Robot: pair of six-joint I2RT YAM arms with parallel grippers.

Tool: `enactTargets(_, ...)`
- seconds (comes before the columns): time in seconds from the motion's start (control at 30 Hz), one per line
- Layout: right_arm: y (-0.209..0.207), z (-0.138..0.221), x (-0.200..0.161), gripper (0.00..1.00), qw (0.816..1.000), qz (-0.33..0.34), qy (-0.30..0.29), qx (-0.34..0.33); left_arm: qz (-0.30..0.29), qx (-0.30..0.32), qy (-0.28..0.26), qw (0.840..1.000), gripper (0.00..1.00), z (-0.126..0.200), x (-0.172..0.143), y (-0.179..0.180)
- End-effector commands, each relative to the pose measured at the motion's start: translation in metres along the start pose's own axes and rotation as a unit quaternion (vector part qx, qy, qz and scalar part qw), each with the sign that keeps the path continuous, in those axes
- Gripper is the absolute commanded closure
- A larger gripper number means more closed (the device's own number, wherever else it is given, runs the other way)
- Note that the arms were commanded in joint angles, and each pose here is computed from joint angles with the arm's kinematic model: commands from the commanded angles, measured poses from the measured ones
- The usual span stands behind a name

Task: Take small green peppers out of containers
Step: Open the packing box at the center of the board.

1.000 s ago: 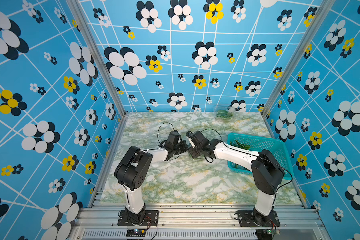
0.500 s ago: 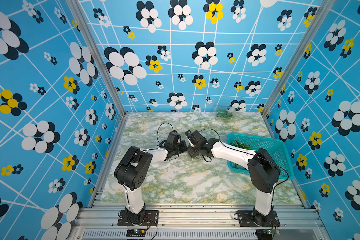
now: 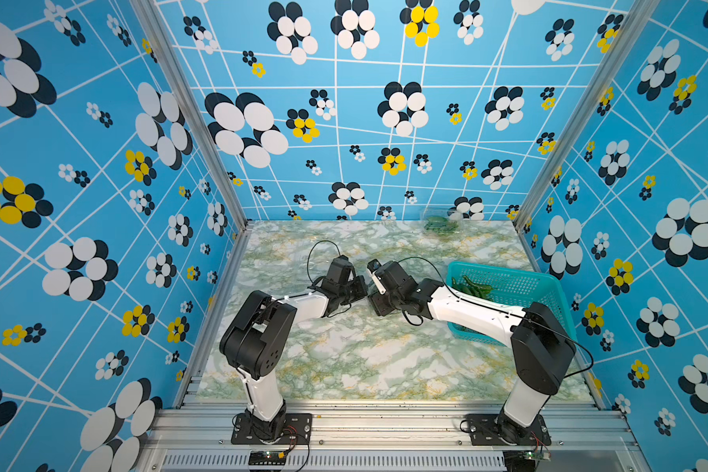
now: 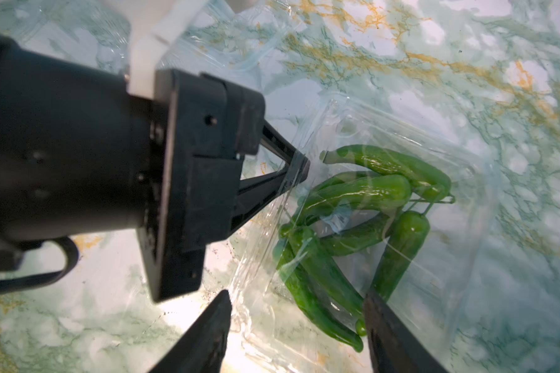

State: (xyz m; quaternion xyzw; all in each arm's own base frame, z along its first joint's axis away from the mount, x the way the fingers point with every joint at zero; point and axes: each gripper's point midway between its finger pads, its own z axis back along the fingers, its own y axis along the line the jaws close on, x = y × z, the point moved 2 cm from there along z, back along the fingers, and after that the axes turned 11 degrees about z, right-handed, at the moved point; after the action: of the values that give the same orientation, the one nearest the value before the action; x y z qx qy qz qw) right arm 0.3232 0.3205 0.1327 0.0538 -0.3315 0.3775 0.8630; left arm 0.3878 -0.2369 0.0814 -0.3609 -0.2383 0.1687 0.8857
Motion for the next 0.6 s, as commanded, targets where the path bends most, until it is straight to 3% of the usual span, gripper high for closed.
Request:
enactTargets(0.0, 0.011, -0.010, -0.005, 0.33, 1.000, -0.006, 0.004, 0.015, 0.004, -0.004, 0.004, 1.000, 1.00, 0.000, -0.001, 0.000)
enactTargets(0.37, 0.015, -0.047, -0.016, 0.36, 0.999, -0.025, 0.034, -0.002, 0.007, 0.000, 0.012, 1.000, 1.00, -0.004, -0.003, 0.006)
enactTargets(0.57, 0.019, -0.057, -0.021, 0.46, 0.998, -0.032, 0.044, 0.004, 0.008, 0.006, 0.014, 1.000, 1.00, -0.006, -0.003, 0.010)
